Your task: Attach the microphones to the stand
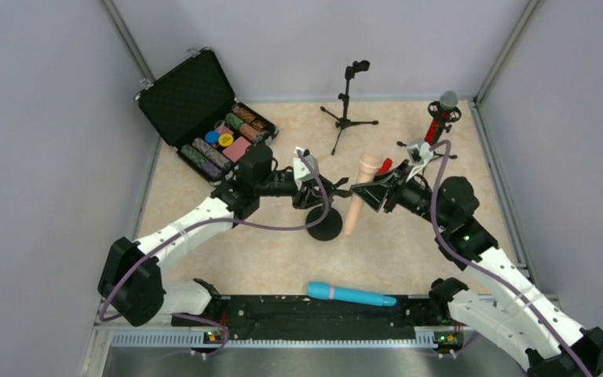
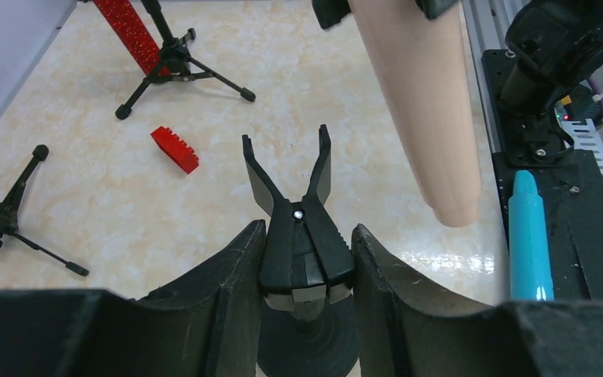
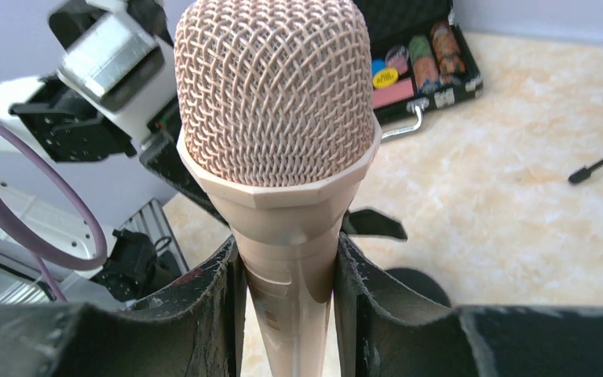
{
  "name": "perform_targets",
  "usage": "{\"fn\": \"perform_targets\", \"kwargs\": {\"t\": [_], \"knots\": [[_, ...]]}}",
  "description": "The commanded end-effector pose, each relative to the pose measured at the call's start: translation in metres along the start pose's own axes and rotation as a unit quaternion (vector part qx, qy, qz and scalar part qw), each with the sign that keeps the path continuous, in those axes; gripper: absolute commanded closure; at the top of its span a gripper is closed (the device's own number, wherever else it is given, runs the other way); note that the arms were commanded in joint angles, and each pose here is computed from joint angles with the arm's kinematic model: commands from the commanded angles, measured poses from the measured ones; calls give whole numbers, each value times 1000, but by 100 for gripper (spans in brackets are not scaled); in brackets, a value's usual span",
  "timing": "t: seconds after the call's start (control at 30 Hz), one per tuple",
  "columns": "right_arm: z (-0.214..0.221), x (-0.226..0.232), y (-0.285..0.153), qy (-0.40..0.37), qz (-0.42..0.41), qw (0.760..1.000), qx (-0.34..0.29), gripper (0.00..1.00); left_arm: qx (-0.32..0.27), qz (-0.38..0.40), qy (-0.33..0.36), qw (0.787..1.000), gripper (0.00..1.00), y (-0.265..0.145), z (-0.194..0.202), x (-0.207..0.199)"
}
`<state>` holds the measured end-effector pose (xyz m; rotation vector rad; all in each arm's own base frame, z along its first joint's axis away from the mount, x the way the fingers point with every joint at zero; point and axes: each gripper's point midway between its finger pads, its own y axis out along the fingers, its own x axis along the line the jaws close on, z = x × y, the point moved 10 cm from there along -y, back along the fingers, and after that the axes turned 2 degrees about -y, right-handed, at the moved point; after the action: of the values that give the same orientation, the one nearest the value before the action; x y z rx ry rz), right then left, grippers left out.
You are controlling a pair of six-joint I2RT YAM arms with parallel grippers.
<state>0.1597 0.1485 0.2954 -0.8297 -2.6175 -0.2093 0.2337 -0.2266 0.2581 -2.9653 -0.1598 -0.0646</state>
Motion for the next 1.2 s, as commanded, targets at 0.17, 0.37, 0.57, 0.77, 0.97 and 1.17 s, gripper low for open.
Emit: {"fn": "perform_targets", "kwargs": {"t": [0.17, 0.37, 0.57, 0.77, 0.97, 1.17], "knots": [[-47, 20, -22, -74, 11, 991, -113, 100, -55, 1, 42, 998, 100, -5, -27, -23], [-47, 16, -24, -91, 32, 989, -114, 100, -61, -8, 36, 997, 100, -9, -20, -28], [-43, 12, -24, -99, 43, 989, -105, 100, -44, -11, 35, 998, 56, -10, -13, -29], [-37, 8, -23, -101, 53, 989, -93, 100, -37, -19, 40, 998, 33, -10, -11, -27], [-30, 2, -21, -104, 62, 989, -87, 100, -47, -37, 41, 997, 18, -11, -10, -26], [-27, -2, -15, -103, 59, 990, -82, 100, -49, -61, 33, 996, 2, -12, -6, -25]]}}
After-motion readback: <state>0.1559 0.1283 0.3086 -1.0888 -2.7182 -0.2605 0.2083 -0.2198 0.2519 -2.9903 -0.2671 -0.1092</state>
